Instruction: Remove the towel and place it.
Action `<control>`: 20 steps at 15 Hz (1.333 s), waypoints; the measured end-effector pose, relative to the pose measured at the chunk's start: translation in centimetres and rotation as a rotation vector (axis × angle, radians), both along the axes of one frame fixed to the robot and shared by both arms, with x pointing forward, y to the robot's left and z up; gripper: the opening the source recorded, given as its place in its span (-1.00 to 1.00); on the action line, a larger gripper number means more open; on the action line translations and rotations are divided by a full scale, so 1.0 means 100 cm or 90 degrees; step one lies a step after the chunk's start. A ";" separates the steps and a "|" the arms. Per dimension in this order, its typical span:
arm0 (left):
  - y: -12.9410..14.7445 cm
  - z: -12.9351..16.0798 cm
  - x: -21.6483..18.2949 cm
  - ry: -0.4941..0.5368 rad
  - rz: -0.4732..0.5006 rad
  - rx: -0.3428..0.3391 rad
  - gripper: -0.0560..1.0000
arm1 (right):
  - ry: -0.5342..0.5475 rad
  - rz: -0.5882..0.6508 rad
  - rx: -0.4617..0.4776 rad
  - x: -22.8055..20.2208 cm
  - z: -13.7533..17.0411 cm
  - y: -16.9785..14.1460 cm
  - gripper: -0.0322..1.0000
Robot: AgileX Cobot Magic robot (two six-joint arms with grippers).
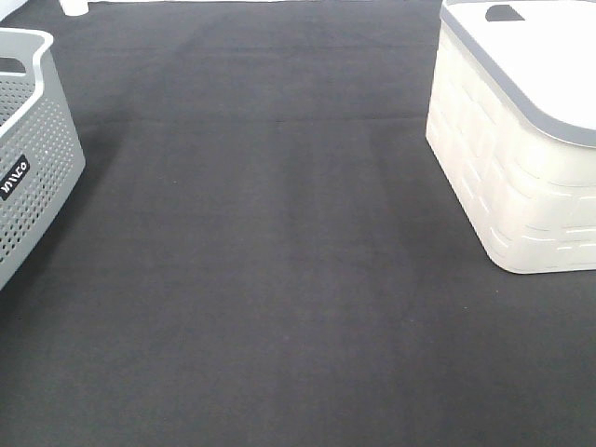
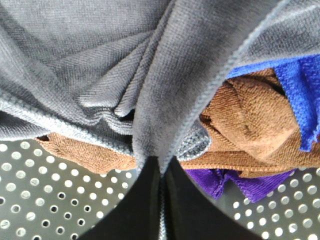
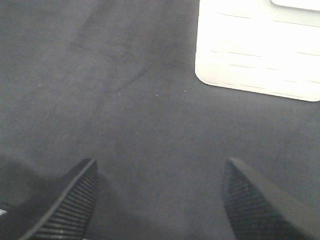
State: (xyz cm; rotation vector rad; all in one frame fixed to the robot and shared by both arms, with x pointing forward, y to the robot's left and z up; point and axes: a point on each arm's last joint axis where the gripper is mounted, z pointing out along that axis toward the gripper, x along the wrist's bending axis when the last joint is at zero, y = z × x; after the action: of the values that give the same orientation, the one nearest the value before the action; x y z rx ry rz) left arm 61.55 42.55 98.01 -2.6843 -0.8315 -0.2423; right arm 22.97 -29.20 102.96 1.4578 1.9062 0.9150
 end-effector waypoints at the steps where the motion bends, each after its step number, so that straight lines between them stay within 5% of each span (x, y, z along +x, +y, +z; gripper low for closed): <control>1: 0.000 0.000 0.001 -0.014 0.021 -0.005 -0.89 | 0.000 0.000 0.000 0.000 0.000 0.000 0.38; 4: 0.000 0.012 0.005 -0.063 0.062 -0.007 -0.89 | 0.000 0.000 0.000 0.000 0.000 0.000 0.38; 6: -0.003 0.045 0.006 -0.131 0.094 -0.021 -0.89 | 0.000 0.000 0.001 0.000 0.000 0.000 0.38; 7: -0.010 0.083 0.001 -0.192 0.115 -0.064 -0.89 | 0.000 0.000 0.001 0.000 0.000 0.000 0.38; 9: -0.019 0.112 -0.005 -0.249 0.126 -0.109 -0.89 | 0.000 0.001 0.001 0.000 0.000 0.000 0.38; 11: -0.022 0.118 -0.008 -0.257 0.132 -0.129 -0.89 | 0.000 0.001 0.002 0.000 0.000 0.000 0.38; 12: -0.031 0.122 -0.014 -0.247 0.160 -0.190 -0.89 | 0.000 0.001 0.002 0.000 0.000 0.000 0.38; 15: -0.046 0.129 -0.021 -0.235 0.180 -0.285 -0.89 | 0.000 0.001 0.002 0.000 0.000 0.000 0.38; 18: -0.051 0.146 -0.029 -0.264 0.175 -0.308 -0.89 | 0.000 0.001 0.002 0.000 0.000 0.000 0.38; 20: -0.056 0.186 -0.047 -0.341 0.155 -0.303 -0.89 | 0.000 0.001 0.002 0.000 0.000 0.000 0.38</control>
State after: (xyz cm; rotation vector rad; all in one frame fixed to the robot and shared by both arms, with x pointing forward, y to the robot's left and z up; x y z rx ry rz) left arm 56.83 36.97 116.64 -2.9411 -1.5274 -0.8187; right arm 22.97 -29.17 102.97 1.4584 1.9077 0.9194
